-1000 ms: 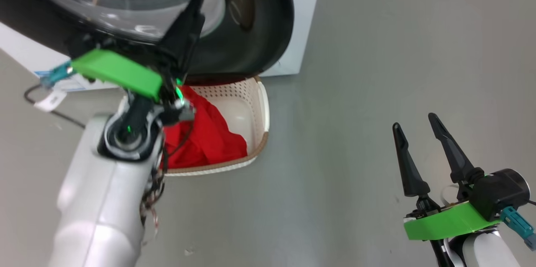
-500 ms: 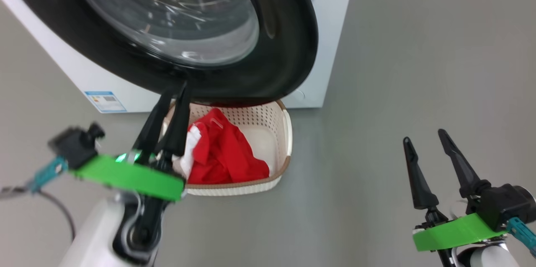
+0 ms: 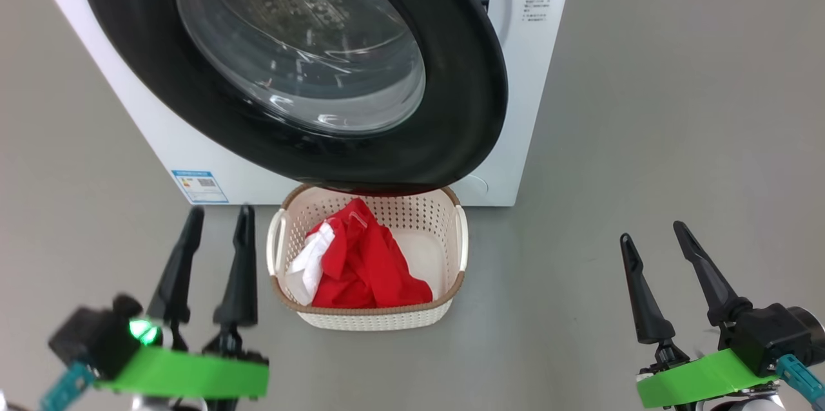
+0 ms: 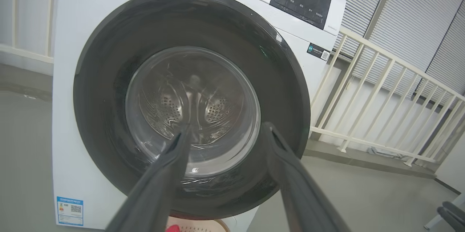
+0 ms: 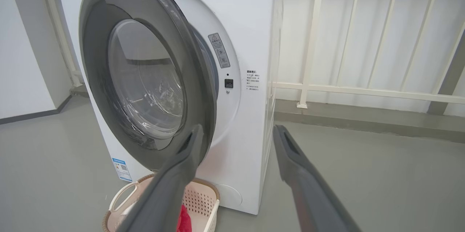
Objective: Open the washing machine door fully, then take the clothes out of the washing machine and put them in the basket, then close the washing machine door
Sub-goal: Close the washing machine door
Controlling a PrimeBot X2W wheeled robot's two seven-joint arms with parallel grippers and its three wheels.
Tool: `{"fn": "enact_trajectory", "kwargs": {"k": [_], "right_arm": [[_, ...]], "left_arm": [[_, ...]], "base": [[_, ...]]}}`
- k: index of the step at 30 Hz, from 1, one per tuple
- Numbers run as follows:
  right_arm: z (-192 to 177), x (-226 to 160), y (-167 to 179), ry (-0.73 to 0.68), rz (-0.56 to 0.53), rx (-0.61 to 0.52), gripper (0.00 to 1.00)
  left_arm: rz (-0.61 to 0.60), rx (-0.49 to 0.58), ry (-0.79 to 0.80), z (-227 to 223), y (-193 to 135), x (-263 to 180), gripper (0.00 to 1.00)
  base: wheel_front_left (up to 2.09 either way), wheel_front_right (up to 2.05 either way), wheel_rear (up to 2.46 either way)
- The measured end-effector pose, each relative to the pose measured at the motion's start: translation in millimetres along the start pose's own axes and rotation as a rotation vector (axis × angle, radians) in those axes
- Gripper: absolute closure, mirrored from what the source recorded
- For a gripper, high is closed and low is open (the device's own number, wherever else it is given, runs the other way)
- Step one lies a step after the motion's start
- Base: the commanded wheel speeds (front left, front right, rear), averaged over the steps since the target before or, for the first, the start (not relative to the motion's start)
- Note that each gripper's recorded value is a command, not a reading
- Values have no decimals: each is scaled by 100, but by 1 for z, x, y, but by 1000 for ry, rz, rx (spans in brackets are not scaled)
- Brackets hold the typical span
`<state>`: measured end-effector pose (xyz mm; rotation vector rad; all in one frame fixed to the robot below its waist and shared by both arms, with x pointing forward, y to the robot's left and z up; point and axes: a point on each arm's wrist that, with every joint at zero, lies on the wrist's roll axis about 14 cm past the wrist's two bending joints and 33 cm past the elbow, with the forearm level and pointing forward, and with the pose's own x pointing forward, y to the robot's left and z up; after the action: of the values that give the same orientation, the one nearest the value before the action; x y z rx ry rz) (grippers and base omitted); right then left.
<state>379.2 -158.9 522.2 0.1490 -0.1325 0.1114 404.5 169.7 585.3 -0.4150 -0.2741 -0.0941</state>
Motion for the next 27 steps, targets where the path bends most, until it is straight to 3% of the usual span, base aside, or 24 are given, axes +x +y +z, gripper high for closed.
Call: {"fn": "enact_trajectory", "kwargs": {"k": [14, 27], "right_arm": [[7, -17, 1, -11, -2, -1, 0], [11, -35, -7, -20, -34, 3, 0]], "left_arm": [[57, 205, 50, -13, 12, -47, 0], [61, 224, 101, -26, 15, -72, 0]], "base": [[0, 0, 0], [0, 0, 0]]}}
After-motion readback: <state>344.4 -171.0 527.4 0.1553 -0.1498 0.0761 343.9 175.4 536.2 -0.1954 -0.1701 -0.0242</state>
